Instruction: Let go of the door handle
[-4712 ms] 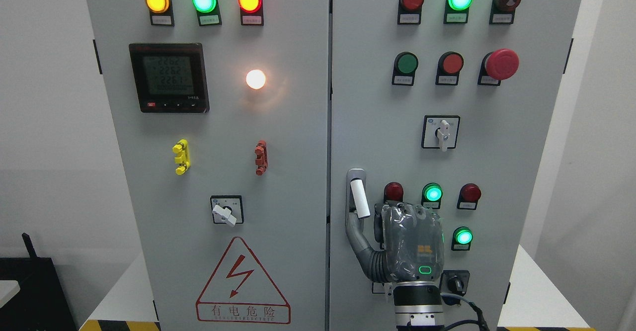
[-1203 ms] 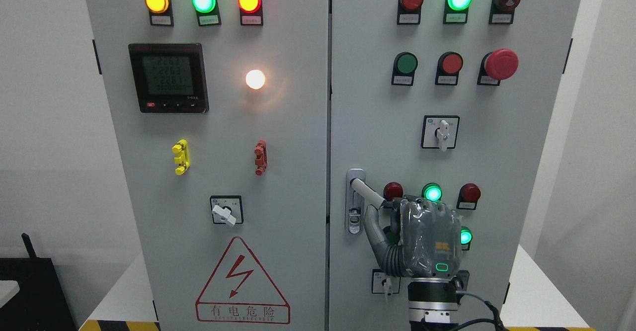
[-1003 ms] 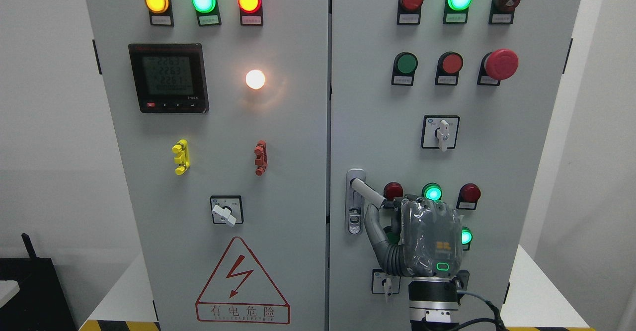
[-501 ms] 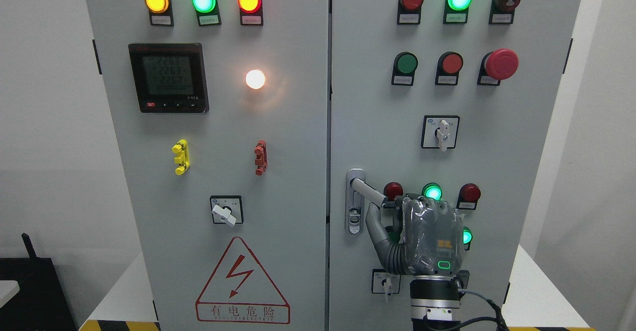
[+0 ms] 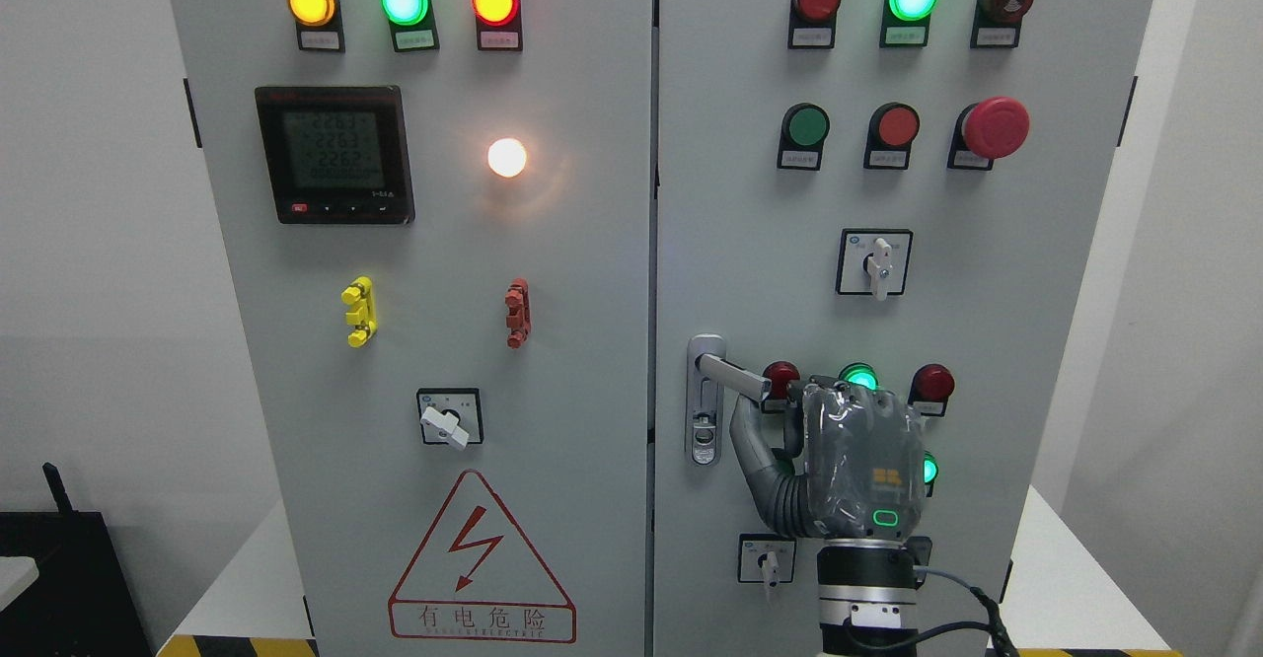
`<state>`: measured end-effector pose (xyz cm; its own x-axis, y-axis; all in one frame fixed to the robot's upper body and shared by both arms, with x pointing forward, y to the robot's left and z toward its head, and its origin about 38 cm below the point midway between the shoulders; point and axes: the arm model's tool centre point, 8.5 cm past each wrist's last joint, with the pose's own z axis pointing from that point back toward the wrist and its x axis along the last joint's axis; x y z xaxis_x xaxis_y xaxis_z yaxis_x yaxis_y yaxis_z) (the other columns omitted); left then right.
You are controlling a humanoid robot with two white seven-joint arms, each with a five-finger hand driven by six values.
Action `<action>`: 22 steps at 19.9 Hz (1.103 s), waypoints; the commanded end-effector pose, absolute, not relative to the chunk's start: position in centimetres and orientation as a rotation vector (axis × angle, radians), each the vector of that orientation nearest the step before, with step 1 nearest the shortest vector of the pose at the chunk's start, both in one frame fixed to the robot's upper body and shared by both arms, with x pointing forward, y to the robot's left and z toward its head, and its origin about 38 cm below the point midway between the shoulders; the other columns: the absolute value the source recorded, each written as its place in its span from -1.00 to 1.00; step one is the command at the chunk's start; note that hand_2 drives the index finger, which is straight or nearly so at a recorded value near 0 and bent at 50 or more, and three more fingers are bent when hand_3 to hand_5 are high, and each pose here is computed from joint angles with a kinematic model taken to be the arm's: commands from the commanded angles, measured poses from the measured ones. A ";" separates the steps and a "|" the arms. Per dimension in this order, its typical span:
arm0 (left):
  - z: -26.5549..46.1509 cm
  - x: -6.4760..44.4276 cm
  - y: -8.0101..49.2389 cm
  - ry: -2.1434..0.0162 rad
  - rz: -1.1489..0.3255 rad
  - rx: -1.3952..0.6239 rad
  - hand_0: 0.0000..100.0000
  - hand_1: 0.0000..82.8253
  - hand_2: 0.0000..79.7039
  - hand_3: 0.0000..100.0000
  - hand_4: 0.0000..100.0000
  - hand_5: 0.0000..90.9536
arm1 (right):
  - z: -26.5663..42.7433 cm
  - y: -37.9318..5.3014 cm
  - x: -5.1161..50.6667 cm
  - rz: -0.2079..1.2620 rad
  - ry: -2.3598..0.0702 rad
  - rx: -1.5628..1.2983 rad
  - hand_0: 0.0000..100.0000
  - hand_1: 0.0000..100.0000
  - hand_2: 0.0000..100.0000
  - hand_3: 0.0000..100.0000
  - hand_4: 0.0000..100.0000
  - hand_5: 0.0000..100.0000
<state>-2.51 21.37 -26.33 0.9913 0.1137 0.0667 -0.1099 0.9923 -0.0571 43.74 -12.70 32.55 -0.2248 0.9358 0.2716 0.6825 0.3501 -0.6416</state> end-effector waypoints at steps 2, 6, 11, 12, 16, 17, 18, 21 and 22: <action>-26.4 -2.0 21.3 -0.085 0.100 -0.056 -0.76 -0.06 -1.00 -1.00 -1.00 -1.00 | 32.8 -12.8 43.8 0.515 -1.994 -1.408 0.15 -0.27 1.00 1.00 1.00 0.96; -26.4 -2.0 21.3 -0.085 0.100 -0.056 -0.76 -0.06 -1.00 -1.00 -1.00 -1.00 | 32.6 -12.8 43.8 0.518 -1.989 -1.404 0.15 -0.27 1.00 1.00 1.00 0.96; -26.4 -2.0 21.3 -0.085 0.100 -0.056 -0.76 -0.06 -1.00 -1.00 -1.00 -1.00 | 31.8 -12.8 43.7 0.533 -1.979 -1.390 0.16 -0.27 1.00 1.00 1.00 0.96; -26.4 -2.0 21.3 -0.085 0.100 -0.056 -0.76 -0.06 -1.00 -1.00 -1.00 -1.00 | 31.8 -12.8 43.7 0.533 -1.979 -1.390 0.16 -0.27 1.00 1.00 1.00 0.96; -26.4 -2.0 21.3 -0.085 0.100 -0.056 -0.76 -0.06 -1.00 -1.00 -1.00 -1.00 | 30.8 -12.9 43.2 0.553 -1.974 -1.375 0.22 -0.30 1.00 1.00 1.00 0.96; -26.4 -2.0 21.3 -0.085 0.100 -0.056 -0.76 -0.06 -1.00 -1.00 -1.00 -1.00 | 30.6 -12.9 43.1 0.553 -1.977 -1.372 0.24 -0.31 1.00 1.00 1.00 0.96; -26.4 -2.0 21.3 -0.085 0.100 -0.056 -0.76 -0.06 -1.00 -1.00 -1.00 -1.00 | 30.4 -12.9 42.9 0.553 -1.980 -1.370 0.25 -0.32 1.00 1.00 1.00 0.96; -26.4 -2.0 21.3 -0.085 0.100 -0.056 -0.76 -0.06 -1.00 -1.00 -1.00 -1.00 | 30.1 -13.1 41.7 0.536 -2.006 -1.352 0.29 -0.36 1.00 1.00 1.00 0.96; -26.4 -2.0 21.3 -0.085 0.100 -0.056 -0.76 -0.06 -1.00 -1.00 -1.00 -1.00 | 30.1 -13.1 41.3 0.528 -2.016 -1.352 0.29 -0.36 1.00 1.00 1.00 0.96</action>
<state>-2.51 21.37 -26.33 0.9913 0.1137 0.0667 -0.1100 0.9923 -0.0571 42.93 -12.74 30.36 -0.2461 0.9296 0.2745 0.6466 0.3684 -0.6680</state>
